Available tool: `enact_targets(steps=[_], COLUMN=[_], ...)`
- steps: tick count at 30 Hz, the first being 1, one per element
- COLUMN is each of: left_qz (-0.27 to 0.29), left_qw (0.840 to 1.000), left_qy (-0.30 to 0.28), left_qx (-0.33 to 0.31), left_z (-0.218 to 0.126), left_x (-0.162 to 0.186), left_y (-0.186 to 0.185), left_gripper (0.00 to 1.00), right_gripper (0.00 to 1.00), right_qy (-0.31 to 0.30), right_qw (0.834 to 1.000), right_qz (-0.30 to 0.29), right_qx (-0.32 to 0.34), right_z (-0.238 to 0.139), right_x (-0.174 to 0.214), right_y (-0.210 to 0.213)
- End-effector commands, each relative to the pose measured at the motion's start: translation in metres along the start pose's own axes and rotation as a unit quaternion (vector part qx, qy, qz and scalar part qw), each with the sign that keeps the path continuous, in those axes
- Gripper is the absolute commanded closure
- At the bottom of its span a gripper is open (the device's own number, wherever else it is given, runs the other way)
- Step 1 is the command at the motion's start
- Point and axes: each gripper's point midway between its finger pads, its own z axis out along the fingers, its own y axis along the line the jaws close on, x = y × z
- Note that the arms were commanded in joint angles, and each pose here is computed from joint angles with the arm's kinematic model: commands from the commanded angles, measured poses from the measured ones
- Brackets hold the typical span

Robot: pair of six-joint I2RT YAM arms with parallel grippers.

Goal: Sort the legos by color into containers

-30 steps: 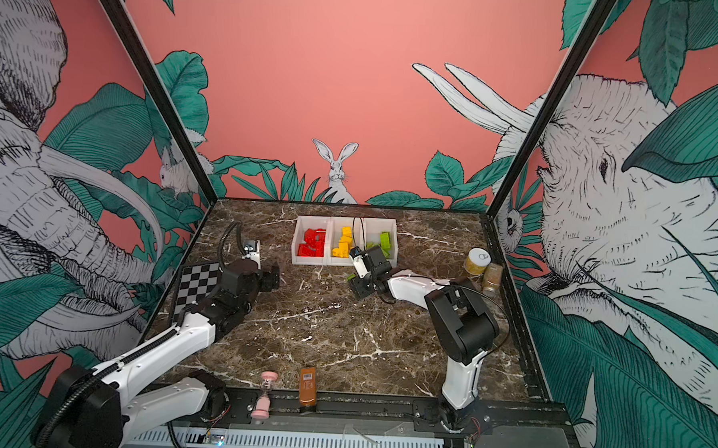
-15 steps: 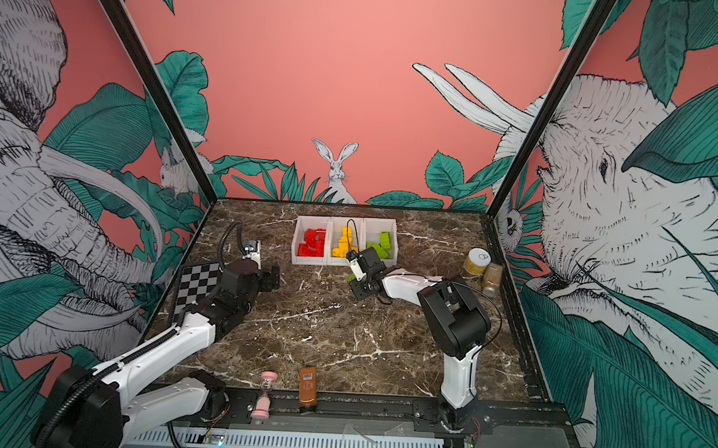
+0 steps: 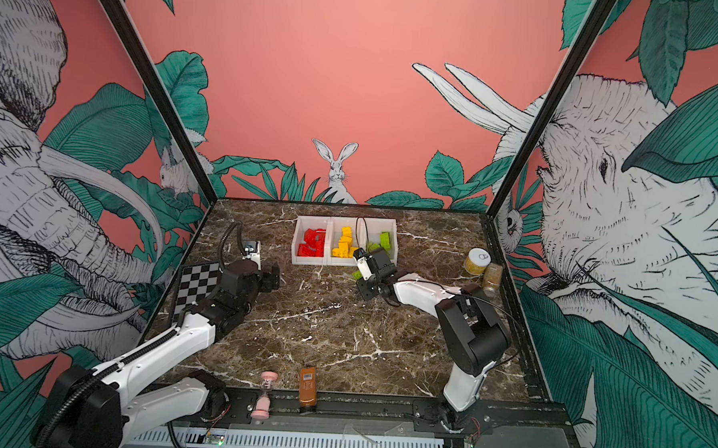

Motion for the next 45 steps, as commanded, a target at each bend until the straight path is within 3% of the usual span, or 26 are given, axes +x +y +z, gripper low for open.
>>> enact_targets(steps=[1, 10, 24, 34, 39, 45], left_qz=[-0.007, -0.007, -0.005, -0.009, -0.002, 0.032], left_qw=[1.000, 1.000, 1.000, 1.000, 0.999, 0.992], left_qy=[-0.015, -0.014, -0.021, -0.025, -0.033, -0.065], left_qx=[-0.007, -0.009, -0.014, -0.008, -0.034, -0.099], left_z=[-0.004, -0.002, -0.006, -0.005, -0.008, -0.015], left_x=[-0.005, -0.005, -0.008, -0.007, -0.010, -0.020], left_y=[0.005, 0.006, 0.009, 0.006, 0.016, 0.040], left_gripper=[0.09, 0.09, 0.09, 0.08, 0.08, 0.07], right_gripper=[0.69, 0.70, 0.68, 0.55, 0.42, 0.37], right_qy=[-0.038, -0.082, -0.094, -0.086, -0.100, -0.161], right_qw=[0.999, 0.995, 0.994, 0.995, 0.993, 0.979], right_qz=[0.015, 0.012, 0.017, 0.032, 0.044, 0.104], right_qx=[0.009, 0.050, 0.049, 0.033, 0.043, 0.074], right_z=[-0.025, -0.055, -0.017, 0.003, -0.011, -0.073], right_x=[-0.018, -0.052, -0.117, -0.120, -0.124, -0.118], right_y=[-0.018, -0.082, -0.127, -0.128, -0.132, -0.157])
